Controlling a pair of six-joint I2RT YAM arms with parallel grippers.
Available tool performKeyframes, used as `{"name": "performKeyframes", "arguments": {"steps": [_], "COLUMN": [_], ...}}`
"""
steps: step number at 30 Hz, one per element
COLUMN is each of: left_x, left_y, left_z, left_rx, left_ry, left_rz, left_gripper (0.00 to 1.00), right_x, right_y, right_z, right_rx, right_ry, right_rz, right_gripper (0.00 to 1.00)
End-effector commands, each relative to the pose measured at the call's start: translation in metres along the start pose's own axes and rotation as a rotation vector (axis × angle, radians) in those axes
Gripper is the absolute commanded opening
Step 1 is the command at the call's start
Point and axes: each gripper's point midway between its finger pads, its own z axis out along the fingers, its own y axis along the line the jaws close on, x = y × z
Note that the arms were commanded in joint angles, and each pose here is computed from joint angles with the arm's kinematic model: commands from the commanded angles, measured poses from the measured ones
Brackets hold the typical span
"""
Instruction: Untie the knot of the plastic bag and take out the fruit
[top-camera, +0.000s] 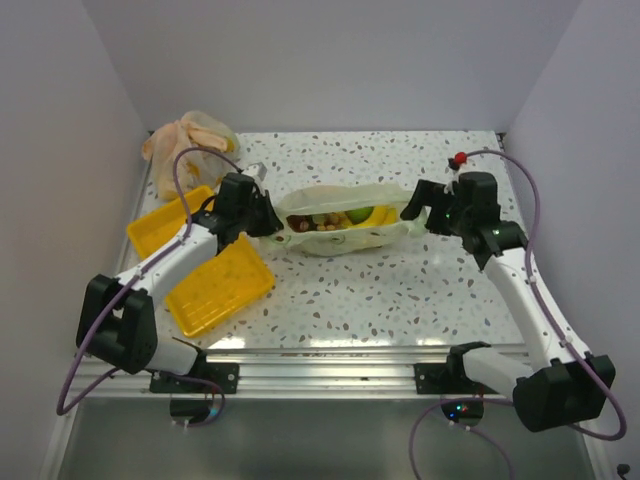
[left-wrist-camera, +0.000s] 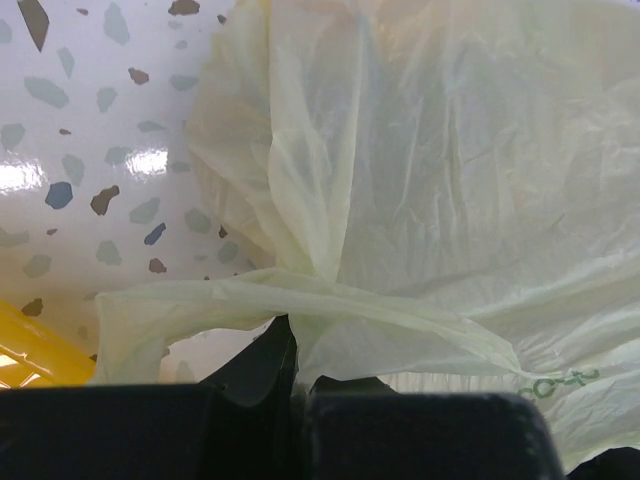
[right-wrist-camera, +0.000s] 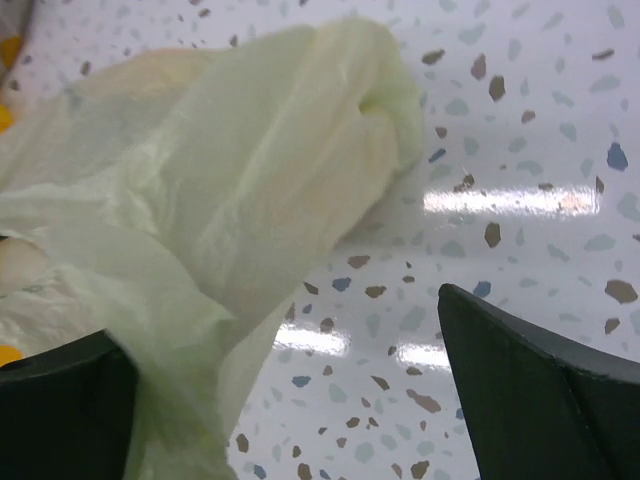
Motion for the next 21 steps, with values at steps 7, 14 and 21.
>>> {"name": "performKeyframes", "arguments": {"steps": [7,14,21], "left_x": [-0.041,-0.045,-0.045], "left_y": [-0.016,-0.024,-0.029], "left_z": [-0.025,-0.030,-0.029], "left_rx": [0.026,0.031,0.030], "left_ry": [-0.158,-0.174,-0.163], "left_rz": [0.017,0.022,0.021], "left_gripper": [0.00,0.00,0.00], "right_x": [-0.055,-0.071,-0.090], "right_y": [0.069,0.087,0.125], "right_z": [-0.063,-0.082,-0.123], "right_rx": [-0.305,-0.385,-0.497], "right_ry": [-0.126,-0.150,-0.157], "right_rz": [-0.083,-0.132,-0.319], "right_gripper": [0.99,0.98,0.88]}}
